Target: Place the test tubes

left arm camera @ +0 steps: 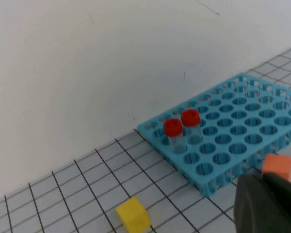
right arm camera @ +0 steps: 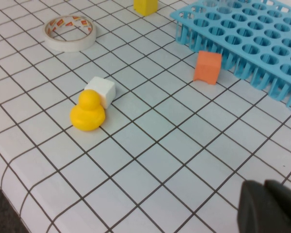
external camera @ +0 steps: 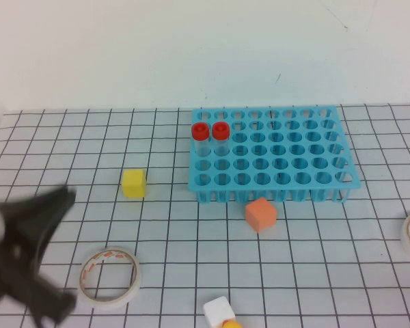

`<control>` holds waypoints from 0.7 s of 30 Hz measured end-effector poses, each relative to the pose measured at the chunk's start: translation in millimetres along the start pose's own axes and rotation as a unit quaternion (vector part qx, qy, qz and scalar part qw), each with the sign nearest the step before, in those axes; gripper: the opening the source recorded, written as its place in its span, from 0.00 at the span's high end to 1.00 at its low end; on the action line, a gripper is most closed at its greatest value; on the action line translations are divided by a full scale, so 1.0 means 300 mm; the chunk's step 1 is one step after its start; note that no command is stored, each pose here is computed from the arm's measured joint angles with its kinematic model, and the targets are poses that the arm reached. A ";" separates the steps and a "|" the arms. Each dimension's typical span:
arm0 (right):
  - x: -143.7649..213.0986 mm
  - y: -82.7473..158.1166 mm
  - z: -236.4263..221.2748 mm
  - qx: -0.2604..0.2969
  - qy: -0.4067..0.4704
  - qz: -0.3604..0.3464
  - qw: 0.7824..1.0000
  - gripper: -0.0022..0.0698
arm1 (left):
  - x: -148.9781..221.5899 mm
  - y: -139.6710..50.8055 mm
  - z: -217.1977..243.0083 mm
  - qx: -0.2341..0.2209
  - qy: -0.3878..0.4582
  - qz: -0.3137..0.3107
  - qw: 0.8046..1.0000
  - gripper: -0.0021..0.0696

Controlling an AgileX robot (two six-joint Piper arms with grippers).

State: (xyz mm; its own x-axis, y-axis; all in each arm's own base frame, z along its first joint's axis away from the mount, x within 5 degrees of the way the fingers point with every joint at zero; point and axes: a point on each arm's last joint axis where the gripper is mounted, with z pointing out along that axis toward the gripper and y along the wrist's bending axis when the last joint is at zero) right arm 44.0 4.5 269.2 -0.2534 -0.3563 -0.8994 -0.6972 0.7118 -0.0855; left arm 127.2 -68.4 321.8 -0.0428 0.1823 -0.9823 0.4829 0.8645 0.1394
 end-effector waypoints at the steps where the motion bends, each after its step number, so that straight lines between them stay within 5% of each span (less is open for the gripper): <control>1: 0.000 0.000 0.000 0.000 0.000 0.000 1.000 0.97 | 0.024 -0.003 -0.012 0.000 0.003 0.000 1.000 0.97; 21: 0.000 0.000 0.000 0.000 0.000 0.000 1.000 0.97 | 0.413 -0.051 -0.065 0.012 0.175 -0.021 0.984 0.97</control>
State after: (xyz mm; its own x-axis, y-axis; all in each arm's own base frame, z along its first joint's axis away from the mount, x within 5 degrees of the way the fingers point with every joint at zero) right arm 44.0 4.5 269.2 -0.2534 -0.3563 -0.8994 -0.6972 0.7118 -0.0855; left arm 97.5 -50.1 200.5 -0.3595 0.3002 -0.8836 0.4946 0.8642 0.0923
